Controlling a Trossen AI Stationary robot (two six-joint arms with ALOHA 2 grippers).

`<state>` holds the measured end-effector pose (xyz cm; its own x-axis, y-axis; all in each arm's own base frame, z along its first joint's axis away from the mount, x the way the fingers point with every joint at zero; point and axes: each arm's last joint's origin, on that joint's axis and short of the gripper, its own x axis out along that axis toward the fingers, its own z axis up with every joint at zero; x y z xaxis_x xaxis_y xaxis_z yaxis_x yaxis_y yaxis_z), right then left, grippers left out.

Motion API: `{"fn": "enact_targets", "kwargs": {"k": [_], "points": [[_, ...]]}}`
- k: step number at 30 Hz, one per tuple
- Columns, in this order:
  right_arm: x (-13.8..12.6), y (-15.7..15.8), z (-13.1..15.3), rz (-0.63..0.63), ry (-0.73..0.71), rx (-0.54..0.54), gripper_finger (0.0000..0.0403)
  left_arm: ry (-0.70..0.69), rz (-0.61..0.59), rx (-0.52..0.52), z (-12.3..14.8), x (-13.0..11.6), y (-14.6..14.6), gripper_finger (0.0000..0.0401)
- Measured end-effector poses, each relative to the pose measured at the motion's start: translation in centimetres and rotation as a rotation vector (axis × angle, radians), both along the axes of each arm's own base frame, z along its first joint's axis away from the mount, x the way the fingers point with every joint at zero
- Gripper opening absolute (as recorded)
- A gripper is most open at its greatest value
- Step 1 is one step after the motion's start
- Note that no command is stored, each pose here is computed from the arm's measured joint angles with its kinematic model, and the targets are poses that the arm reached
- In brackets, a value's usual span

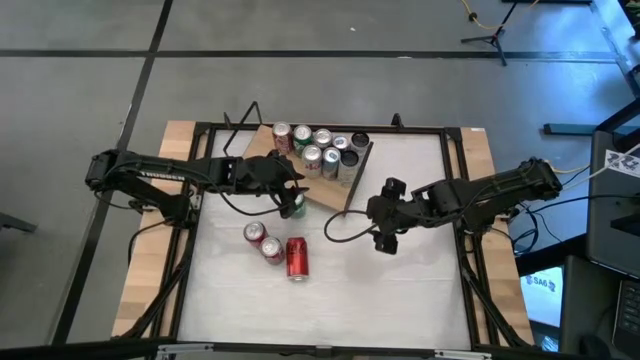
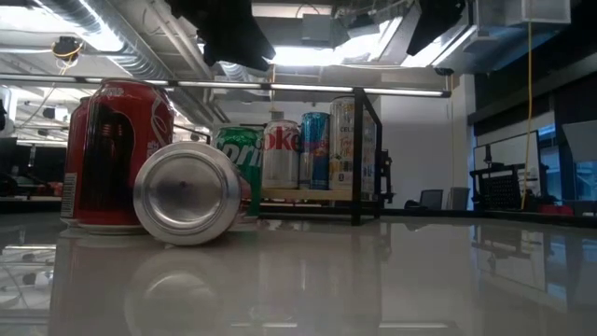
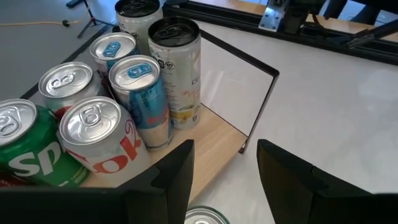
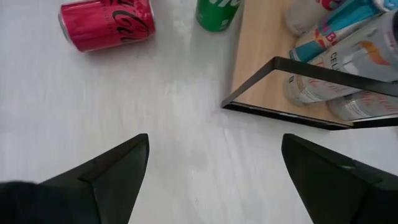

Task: Place canned beverage on shelf
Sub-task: Put the green soda can on the shelf aligned with the other green soda can

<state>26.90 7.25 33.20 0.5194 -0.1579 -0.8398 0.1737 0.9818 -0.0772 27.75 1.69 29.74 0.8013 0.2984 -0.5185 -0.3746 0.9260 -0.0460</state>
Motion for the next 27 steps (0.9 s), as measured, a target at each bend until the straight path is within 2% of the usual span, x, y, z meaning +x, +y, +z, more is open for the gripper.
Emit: {"fn": "enact_targets", "kwargs": {"k": [5,8,11,16,19,23,27], "points": [[0.0,0.0,0.0,0.006,0.003,0.011,0.036,0.0,0.01,0.007,0.0,0.0,0.0,0.0165],[0.0,0.0,0.0,0.006,0.003,0.011,0.036,0.014,-0.105,0.003,0.0,0.1,-0.2,0.0172],[0.0,0.0,0.0,0.006,0.003,0.011,0.036,0.031,-0.157,0.022,-0.1,0.0,-0.4,0.0203],[0.0,0.0,0.0,0.006,0.003,0.011,0.036,0.114,-0.085,0.062,-0.7,-0.4,-0.1,0.0275],[0.0,0.0,0.0,0.006,0.003,0.011,0.036,0.133,-0.096,0.058,-1.0,-0.3,-0.2,0.0304],[0.0,0.0,0.0,0.006,0.003,0.011,0.036,0.188,-0.142,0.116,-1.7,0.1,-0.5,0.032],[0.0,0.0,0.0,0.006,0.003,0.011,0.036,0.264,-0.143,0.112,-3.0,0.5,-0.6,0.0321]]}}
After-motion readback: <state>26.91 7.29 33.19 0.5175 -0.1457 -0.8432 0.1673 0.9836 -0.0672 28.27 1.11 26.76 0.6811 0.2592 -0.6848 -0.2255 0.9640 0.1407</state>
